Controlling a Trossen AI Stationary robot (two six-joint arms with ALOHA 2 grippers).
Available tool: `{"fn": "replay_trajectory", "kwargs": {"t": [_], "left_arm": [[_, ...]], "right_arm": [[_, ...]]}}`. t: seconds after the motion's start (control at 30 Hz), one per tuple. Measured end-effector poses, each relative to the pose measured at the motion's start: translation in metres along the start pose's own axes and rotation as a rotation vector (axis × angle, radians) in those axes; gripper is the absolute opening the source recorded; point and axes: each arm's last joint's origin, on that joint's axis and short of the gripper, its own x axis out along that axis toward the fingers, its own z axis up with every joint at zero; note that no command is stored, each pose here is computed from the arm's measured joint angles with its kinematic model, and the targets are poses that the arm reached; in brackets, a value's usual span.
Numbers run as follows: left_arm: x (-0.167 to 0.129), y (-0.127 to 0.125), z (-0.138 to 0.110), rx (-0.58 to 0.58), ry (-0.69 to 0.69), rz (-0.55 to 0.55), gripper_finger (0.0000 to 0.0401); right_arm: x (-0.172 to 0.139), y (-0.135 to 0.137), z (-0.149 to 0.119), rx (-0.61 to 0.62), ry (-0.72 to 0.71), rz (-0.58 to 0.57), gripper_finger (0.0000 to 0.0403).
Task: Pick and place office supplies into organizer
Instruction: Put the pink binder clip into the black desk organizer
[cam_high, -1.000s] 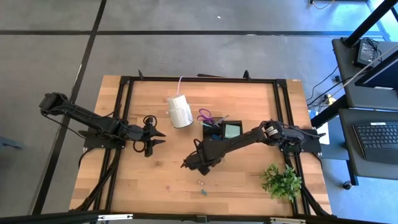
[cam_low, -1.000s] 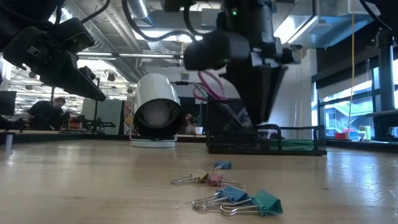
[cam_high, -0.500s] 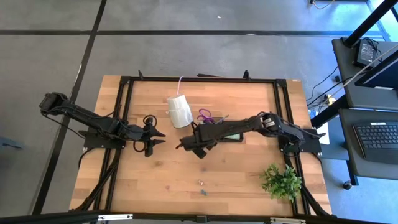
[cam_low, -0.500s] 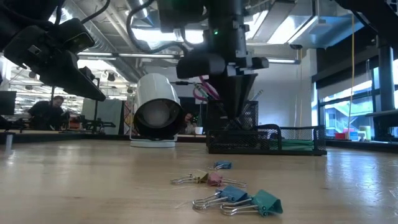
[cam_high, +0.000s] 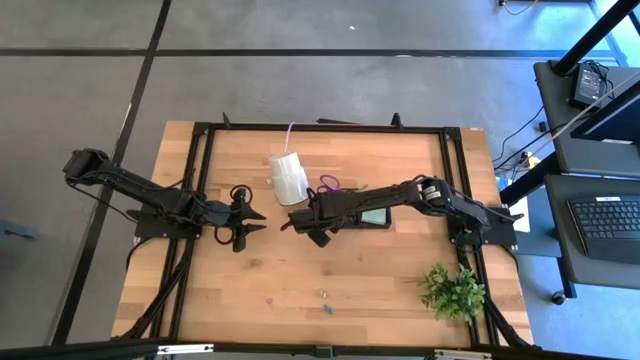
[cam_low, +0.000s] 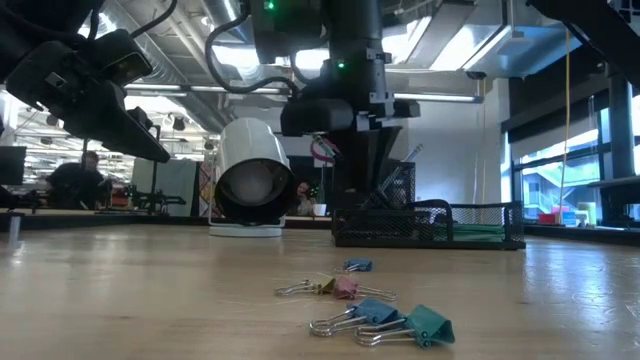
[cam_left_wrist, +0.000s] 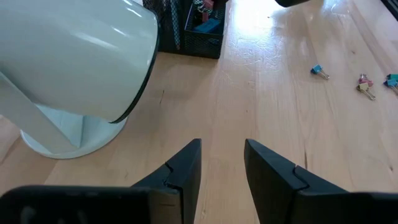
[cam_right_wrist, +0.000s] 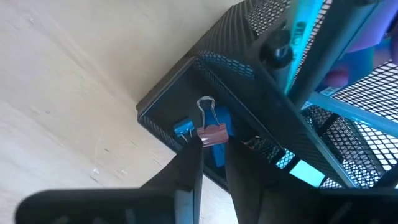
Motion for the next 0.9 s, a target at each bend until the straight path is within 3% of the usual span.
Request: {"fn": "replay_trajectory", "kwargs": {"t": [0.9], "left_arm": [[0.0000, 0.0000, 0.0000, 0.001, 0.000, 0.000, 0.0116]], "right_arm": [[0.0006, -0.0010, 0.0016, 0.001, -0.012, -0.008, 0.0066]]}}
